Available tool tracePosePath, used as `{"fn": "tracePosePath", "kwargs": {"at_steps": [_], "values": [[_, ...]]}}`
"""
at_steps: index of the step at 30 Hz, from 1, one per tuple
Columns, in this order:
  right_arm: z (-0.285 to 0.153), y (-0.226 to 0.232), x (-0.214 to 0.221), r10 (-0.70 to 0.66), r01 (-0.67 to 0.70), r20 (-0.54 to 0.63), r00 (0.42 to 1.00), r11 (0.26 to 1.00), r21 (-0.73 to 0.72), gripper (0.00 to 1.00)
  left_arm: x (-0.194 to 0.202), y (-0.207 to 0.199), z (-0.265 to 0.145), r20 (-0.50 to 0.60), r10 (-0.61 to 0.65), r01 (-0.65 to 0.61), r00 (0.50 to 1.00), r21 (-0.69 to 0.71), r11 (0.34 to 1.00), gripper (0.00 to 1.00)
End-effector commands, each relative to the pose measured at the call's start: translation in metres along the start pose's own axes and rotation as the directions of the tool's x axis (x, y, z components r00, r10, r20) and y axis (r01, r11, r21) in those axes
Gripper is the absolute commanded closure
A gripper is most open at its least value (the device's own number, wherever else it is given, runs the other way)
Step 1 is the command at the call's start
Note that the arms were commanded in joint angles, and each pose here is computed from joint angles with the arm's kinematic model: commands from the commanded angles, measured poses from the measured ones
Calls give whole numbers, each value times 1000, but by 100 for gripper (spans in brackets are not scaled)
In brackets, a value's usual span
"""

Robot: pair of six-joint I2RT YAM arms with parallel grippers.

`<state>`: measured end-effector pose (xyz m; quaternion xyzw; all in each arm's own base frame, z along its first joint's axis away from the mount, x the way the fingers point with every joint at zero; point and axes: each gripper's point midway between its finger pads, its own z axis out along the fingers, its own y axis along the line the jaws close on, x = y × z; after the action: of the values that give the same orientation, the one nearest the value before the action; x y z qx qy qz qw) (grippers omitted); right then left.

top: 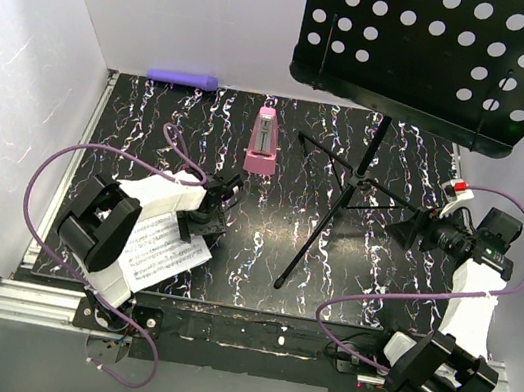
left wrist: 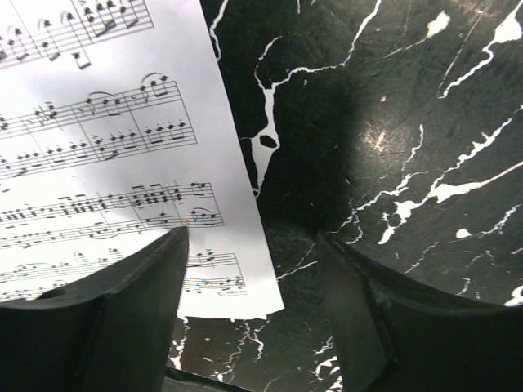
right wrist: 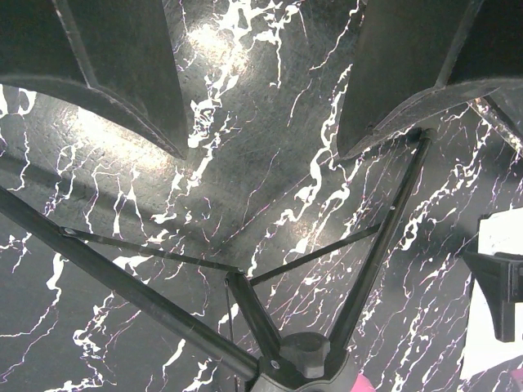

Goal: Set up the instrument practice props

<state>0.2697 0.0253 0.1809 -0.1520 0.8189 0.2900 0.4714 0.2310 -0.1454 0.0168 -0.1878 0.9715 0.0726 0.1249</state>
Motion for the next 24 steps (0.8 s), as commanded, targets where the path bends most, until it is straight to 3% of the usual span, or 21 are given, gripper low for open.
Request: {"fn": "tracePosePath", "kwargs": {"at_steps": [1,11,20,24], "values": [[-5,1,-17,-49,49,27,998,999,4,20,36,23,23,-110,-10,0,994,-88,996,41],[-5,2,-17,-48,48,27,998,999,3,20,57,27,27,-160,-74,68,984,-41,997,53],[-5,2,-17,-47,47,27,999,999,1,20,50,19,32,-162,-48,46,986,-18,999,78],[-5,2,-16,-44,44,25,999,999,2,20,48,14,36,-167,-34,31,985,-18,999,83]]}}
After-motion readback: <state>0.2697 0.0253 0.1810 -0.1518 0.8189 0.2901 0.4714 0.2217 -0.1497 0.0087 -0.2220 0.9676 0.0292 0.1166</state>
